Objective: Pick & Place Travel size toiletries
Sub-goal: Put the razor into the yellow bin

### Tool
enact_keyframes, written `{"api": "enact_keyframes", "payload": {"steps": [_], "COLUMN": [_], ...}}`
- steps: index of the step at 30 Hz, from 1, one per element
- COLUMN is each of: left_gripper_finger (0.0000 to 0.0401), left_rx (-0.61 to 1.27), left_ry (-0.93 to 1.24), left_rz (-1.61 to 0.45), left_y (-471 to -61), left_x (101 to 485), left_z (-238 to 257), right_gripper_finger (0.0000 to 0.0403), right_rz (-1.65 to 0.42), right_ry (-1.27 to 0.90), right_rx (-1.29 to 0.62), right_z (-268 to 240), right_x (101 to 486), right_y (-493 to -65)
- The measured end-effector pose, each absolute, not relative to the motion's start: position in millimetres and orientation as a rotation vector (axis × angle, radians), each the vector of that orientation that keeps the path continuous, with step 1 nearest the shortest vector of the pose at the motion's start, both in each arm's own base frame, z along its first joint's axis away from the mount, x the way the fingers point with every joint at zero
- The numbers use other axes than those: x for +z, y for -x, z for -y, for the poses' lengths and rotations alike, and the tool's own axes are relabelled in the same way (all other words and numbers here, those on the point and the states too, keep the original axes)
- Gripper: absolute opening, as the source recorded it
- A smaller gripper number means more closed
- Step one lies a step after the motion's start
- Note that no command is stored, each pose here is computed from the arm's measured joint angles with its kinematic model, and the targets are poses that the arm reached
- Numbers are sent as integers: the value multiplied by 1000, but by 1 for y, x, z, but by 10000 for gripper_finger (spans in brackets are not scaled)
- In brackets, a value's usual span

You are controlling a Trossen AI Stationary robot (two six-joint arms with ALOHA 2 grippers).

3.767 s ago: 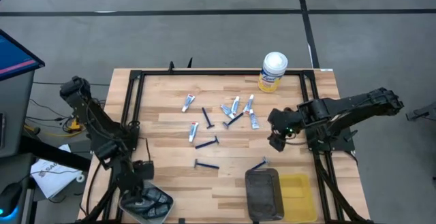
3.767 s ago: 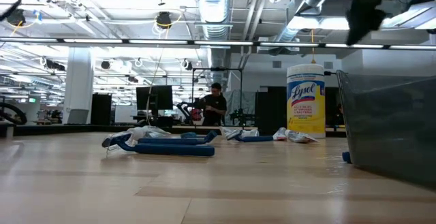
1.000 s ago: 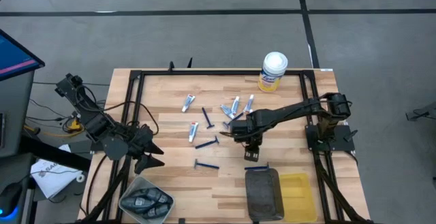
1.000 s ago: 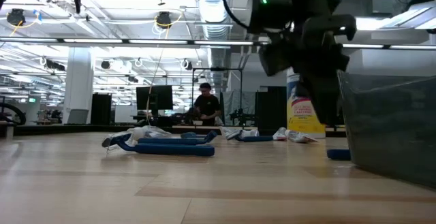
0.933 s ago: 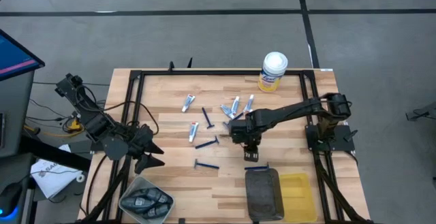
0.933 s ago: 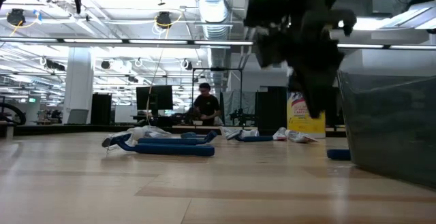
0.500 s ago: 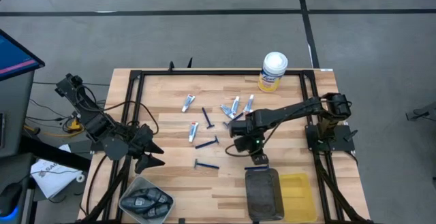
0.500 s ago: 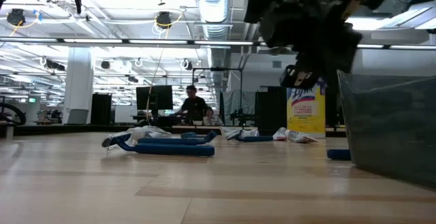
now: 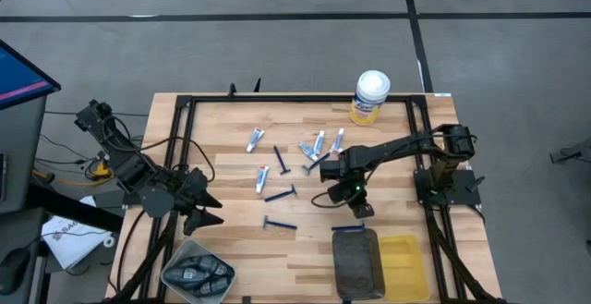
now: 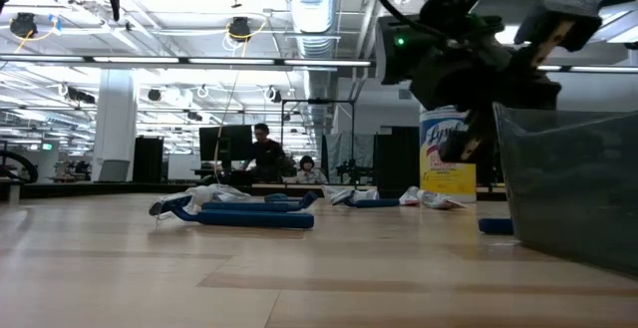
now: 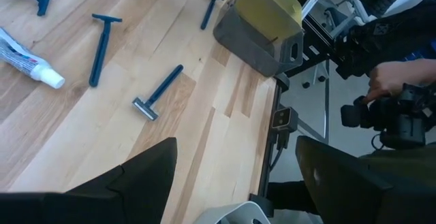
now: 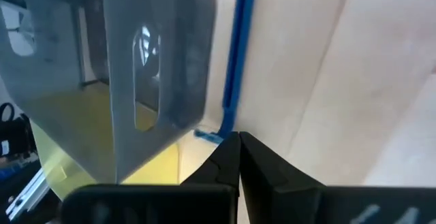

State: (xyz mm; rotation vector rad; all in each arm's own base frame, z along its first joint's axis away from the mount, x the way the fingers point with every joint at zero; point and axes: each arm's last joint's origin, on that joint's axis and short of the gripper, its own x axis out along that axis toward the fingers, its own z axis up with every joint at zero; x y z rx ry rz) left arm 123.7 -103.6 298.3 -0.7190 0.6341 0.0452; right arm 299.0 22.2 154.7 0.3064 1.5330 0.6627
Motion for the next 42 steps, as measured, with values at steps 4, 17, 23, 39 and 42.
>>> {"api": "enact_keyframes", "payload": {"steps": [4,17,23,39,42], "left_gripper_finger": [296,296,296,296,296], "left_rx": [45,46,48,50,50], "left_ry": [719,720,725,729,729], "left_rz": [-634,-635,-635,-636,-635], "left_y": [-124,-124,-124,-124,-124], "left_x": [298,298,298,298,298], "left_z": [104,104,104,103,104], "right_gripper_finger": [0,0,0,0,0], "right_rz": [-1551,-1646,-1682,-1579,-1543], "right_ry": [-320,-331,-329,-288,-288], "right_rx": [694,703,716,725,711], "right_z": [-23,-21,-24,-26,-26], "right_x": [149,132,124,119,119], "right_y": [-292,-271,-261,-272,-276]}}
